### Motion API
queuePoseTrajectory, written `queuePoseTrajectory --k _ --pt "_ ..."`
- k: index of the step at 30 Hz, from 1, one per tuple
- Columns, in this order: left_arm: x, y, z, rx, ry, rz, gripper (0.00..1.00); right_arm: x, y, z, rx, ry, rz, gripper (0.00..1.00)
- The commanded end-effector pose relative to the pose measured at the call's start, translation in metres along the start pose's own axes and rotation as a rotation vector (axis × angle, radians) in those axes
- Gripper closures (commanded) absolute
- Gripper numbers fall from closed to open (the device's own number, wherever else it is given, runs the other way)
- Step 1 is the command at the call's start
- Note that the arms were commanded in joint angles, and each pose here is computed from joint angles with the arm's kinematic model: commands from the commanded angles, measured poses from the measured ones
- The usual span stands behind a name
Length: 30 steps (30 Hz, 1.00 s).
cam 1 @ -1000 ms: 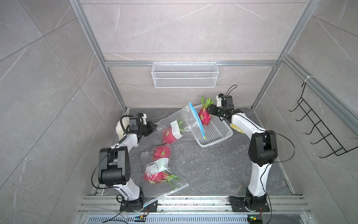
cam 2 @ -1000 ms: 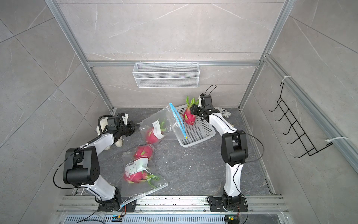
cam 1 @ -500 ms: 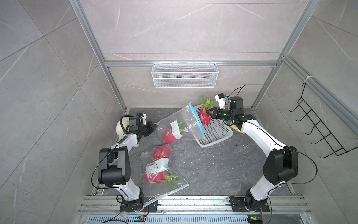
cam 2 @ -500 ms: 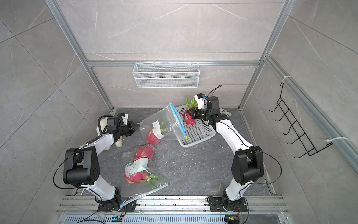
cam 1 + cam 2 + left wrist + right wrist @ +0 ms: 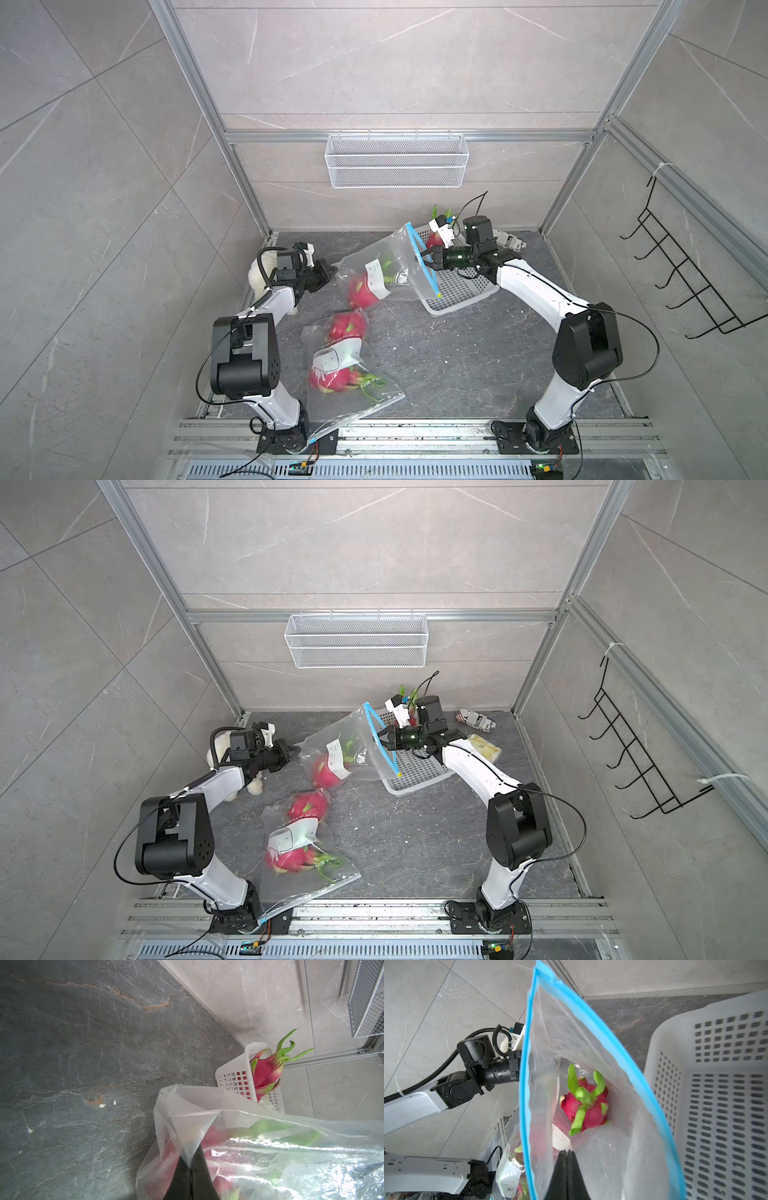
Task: Open the zip-top bag and take out the dragon fruit
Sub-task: Pick up the dragon fruit from the zipper food storage bag.
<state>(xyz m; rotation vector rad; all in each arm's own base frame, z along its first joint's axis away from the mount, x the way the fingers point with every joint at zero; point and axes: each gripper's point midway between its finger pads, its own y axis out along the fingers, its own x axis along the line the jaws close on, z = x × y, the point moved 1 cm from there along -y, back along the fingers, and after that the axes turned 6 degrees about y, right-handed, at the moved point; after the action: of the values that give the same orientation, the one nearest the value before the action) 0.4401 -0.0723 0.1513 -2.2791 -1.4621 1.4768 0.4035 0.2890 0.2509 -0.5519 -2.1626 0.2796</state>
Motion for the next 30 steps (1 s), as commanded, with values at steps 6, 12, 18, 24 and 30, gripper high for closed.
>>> queuePoseTrajectory --k 6,12,18,24,30 --pt "-0.017 -0.006 -0.013 -0.021 0.038 0.057 1.0 -0.01 0.037 0.024 0.106 -0.004 0.019 0.95" --pt "-0.016 -0.006 -0.012 -0.02 0.036 0.057 1.0 -0.013 0.06 0.027 0.124 -0.035 0.059 0.76" --pt "-0.015 -0.005 -0.011 -0.018 0.032 0.056 1.0 -0.007 0.084 0.027 0.113 -0.06 0.073 0.57" --pt "-0.015 -0.005 -0.011 -0.015 0.029 0.056 1.0 -0.026 0.098 0.023 0.075 -0.048 0.183 0.51" --pt "-0.015 -0.006 -0.013 -0.02 0.037 0.051 1.0 -0.044 0.079 0.025 0.026 -0.05 0.325 0.66"
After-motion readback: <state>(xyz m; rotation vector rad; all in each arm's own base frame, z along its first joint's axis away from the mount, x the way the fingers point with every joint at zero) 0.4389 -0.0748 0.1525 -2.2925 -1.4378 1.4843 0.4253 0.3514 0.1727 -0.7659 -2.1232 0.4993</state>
